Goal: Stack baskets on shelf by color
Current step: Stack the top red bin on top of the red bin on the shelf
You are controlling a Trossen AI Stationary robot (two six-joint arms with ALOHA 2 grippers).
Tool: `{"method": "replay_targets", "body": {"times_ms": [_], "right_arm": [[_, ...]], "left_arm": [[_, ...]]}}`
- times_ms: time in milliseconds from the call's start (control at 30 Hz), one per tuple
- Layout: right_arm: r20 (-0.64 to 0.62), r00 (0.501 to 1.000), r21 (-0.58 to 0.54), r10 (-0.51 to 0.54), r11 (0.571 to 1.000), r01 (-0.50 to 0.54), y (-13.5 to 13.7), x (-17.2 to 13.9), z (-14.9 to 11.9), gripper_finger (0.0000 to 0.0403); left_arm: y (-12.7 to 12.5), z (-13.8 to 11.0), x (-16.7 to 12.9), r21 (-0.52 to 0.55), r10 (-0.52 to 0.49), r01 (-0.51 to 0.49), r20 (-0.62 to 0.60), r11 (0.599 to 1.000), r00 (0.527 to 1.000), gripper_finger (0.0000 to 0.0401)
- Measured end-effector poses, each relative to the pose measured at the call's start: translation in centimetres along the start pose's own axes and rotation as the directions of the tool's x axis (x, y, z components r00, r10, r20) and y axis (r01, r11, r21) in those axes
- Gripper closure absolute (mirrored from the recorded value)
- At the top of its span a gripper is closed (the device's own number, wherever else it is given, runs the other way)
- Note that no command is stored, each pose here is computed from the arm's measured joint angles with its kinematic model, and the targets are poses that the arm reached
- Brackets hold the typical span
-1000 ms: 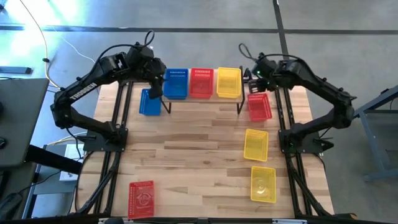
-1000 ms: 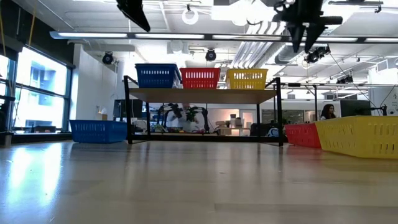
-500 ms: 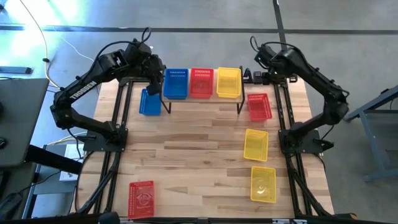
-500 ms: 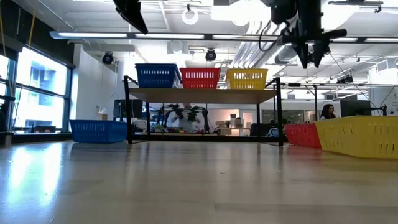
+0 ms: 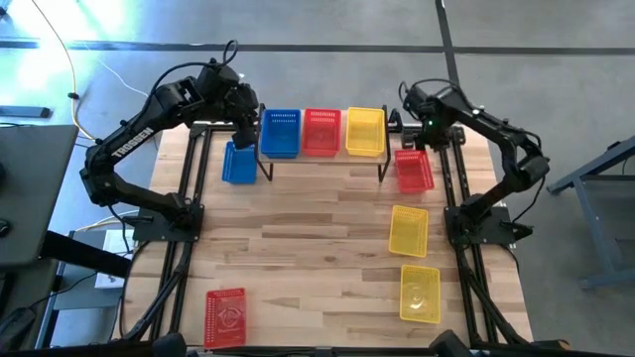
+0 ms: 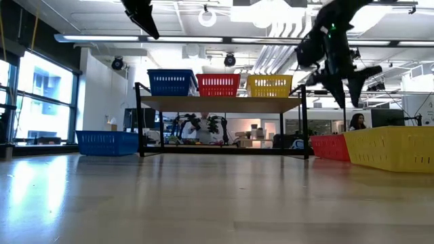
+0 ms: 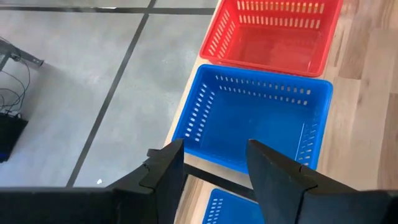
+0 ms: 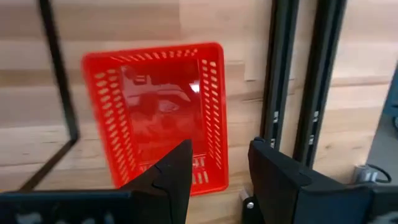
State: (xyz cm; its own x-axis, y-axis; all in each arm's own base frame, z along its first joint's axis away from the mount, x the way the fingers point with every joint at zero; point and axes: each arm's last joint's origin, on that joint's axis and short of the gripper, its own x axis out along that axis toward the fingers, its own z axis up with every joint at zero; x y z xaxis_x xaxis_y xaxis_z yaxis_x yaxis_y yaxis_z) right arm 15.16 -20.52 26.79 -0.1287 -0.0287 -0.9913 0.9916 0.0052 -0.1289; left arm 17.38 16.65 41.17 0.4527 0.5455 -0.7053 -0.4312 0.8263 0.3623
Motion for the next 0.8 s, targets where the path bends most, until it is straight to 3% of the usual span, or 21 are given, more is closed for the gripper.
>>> {"method": "replay_targets", "body": {"times_ms": [233, 633, 800], "right_arm": [[-0.047, 0.999, -0.002, -0.006, 1.000, 0.005, 0.1, 4.0, -0.8, 0.0261], [-0.038, 0.997, 0.016, -0.074, 0.997, 0.074, -0.3, 8.0, -1.8, 0.0262], [-0.016, 0.999, 0.022, -0.041, 0.999, 0.042, -0.2, 9.4, -2.0, 0.0292]], "left_arm": [[0.0, 0.0, 0.0, 0.014, 0.002, -0.002, -0.001, 1.000, 1.000, 0.0240], [0.0, 0.0, 0.0, 0.015, 0.002, -0.002, -0.001, 1.000, 1.000, 0.0240], [0.0, 0.0, 0.0, 0.015, 0.002, -0.002, -0.001, 1.000, 1.000, 0.0240]]}}
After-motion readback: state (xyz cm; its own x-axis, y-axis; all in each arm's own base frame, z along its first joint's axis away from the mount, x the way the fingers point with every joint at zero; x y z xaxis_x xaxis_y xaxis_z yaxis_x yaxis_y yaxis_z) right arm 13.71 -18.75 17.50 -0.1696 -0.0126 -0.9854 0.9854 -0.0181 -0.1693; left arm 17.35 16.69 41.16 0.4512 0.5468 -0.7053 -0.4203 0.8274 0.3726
